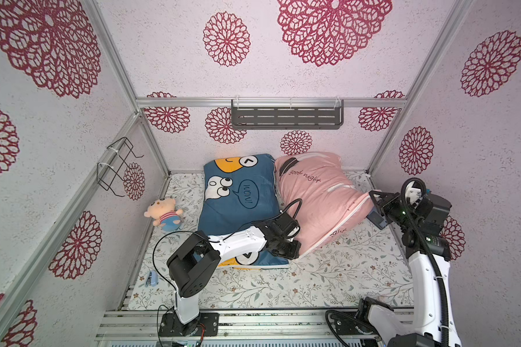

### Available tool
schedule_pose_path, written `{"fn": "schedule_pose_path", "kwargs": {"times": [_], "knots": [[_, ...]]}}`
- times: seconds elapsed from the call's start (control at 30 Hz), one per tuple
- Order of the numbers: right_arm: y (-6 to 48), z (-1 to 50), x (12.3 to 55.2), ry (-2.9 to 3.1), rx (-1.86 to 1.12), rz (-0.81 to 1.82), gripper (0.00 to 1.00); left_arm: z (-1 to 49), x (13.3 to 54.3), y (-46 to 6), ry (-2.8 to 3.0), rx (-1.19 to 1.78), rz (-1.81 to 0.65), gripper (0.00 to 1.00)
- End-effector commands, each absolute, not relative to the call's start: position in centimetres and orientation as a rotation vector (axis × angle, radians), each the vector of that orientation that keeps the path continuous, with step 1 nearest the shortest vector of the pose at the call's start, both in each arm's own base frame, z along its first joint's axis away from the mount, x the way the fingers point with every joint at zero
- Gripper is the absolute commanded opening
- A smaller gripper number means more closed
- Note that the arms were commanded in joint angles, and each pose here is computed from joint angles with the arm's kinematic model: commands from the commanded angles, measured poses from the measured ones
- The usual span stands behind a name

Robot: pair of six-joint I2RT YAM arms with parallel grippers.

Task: Zip up pillowcases
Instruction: Zip the zipper on the pillowcase, then place the pillowcase at the center of the board.

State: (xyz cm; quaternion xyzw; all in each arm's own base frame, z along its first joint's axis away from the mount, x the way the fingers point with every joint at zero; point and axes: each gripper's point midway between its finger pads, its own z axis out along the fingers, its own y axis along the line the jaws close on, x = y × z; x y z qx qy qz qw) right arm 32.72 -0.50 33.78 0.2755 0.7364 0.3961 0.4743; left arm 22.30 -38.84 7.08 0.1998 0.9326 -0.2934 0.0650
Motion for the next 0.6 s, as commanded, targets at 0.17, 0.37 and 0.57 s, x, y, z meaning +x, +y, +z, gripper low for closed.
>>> {"fn": "schedule_pose_path", "kwargs": {"times": [0.17,0.37,0.57], "knots": [[-1.5,39.8,33.5,1.631,0.514,0.89,0.0,6.1,21.9,-36.4,2.875,0.559,-0.796,0.0],[-0.3,35.8,32.5,1.757,0.502,0.901,0.38,9.0,23.2,-36.9,2.774,0.491,-0.865,0.18],[-0.1,28.6,30.6,1.994,0.516,0.789,0.92,12.8,25.1,-35.8,2.673,0.489,-0.793,0.31]]}}
